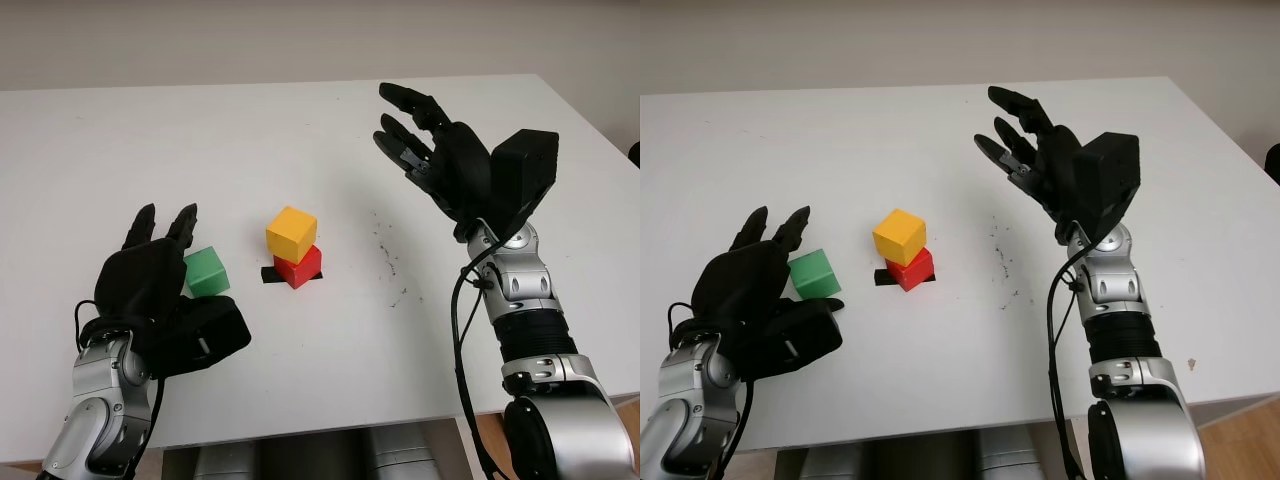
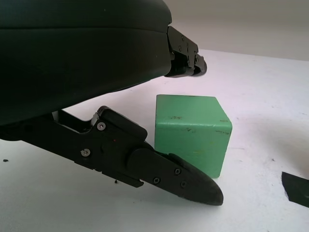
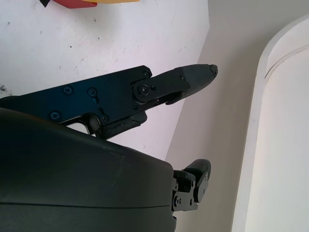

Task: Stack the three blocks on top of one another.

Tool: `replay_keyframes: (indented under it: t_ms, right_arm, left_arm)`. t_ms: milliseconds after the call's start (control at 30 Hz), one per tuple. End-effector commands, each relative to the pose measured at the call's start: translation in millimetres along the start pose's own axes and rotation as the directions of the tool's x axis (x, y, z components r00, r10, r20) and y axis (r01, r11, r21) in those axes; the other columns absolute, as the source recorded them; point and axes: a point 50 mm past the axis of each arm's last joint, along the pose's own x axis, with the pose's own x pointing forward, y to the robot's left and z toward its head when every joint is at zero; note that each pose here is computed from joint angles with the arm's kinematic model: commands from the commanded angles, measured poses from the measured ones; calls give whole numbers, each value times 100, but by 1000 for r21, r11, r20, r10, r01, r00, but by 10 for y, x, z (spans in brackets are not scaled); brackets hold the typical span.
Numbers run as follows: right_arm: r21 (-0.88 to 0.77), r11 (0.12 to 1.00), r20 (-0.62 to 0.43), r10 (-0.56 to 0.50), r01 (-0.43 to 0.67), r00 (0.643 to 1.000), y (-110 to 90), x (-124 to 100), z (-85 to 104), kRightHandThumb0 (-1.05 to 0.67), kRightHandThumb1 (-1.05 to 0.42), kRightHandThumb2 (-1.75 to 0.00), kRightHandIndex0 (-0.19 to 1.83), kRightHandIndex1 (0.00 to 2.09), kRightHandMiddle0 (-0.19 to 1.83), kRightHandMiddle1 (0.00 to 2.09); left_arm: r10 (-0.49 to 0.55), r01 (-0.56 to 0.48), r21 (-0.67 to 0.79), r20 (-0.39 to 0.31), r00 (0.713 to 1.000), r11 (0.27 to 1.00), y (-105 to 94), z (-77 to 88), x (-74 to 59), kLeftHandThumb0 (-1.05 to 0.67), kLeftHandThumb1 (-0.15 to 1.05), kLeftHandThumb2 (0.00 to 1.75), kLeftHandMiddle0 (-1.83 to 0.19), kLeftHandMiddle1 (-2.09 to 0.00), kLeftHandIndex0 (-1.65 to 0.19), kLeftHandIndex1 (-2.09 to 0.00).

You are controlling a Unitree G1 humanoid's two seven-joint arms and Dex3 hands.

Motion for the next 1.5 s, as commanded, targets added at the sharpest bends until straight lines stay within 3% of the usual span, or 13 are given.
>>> replay_keyframes:
  t_ms: [0,67,167,267,467,567,700,867,1067,1233,1467]
  right_arm:
    - [4,1000,13,-6,6,1000,-33,16,50,-58,-105,-9,17,5,1,55]
    - [-1,1000,14,-6,6,1000,-32,17,55,-58,-105,-9,16,5,1,56]
    - [-8,1000,18,-8,8,1000,-33,17,58,-57,-105,-9,17,5,1,57]
    - [-12,1000,24,-6,6,1000,-35,14,63,-57,-105,-9,17,5,0,59]
    - [-18,1000,24,-6,7,1000,-44,10,59,-57,-105,-9,17,5,-4,64]
    - [-21,1000,22,-9,9,1000,-47,8,60,-57,-105,-9,18,5,-1,58]
    - [-19,1000,20,-4,4,1000,-46,9,58,-58,-105,-9,17,5,0,56]
    - [-21,1000,16,-1,1,1000,-44,12,56,-59,-105,-9,16,5,0,54]
    - [-19,1000,14,-3,3,1000,-41,13,58,-60,-105,-8,16,5,2,52]
    - [-14,1000,8,1,-1,1000,-36,17,56,-60,-105,-8,16,5,2,50]
    - [-27,1000,4,1,0,1000,-28,11,53,-61,-105,-9,16,5,4,47]
  left_arm:
    - [15,-15,6,-3,1000,1000,5,14,14,-61,92,6,4,-8,-27,-19]
    - [15,-15,-7,-12,1000,1000,2,14,15,-60,93,6,1,-7,-27,-33]
    - [18,-18,-25,-19,1000,1000,-5,14,16,-58,95,6,-5,-7,-6,-95]
    - [32,-32,-42,-14,999,999,-10,14,15,-57,98,6,-12,-9,-3,-121]
    - [52,-52,-78,-11,999,996,-14,15,10,-51,104,8,-22,-15,-7,-150]
    - [73,-74,-92,-4,997,993,-14,16,7,-46,105,16,-2,-69,-6,-174]
    - [101,-99,-88,11,995,991,-11,12,-4,-45,105,23,5,-95,-1,-183]
    - [120,-118,-71,18,993,990,31,20,-29,-46,105,24,6,-106,-2,-181]
    - [168,-167,-33,39,985,985,138,56,-95,-50,105,17,2,-105,-11,-182]
    - [202,-201,-25,80,976,979,245,111,-167,-49,105,16,5,-106,-4,-186]
    - [258,-223,-192,178,950,956,427,158,-215,-43,105,13,-11,-77,-8,-176]
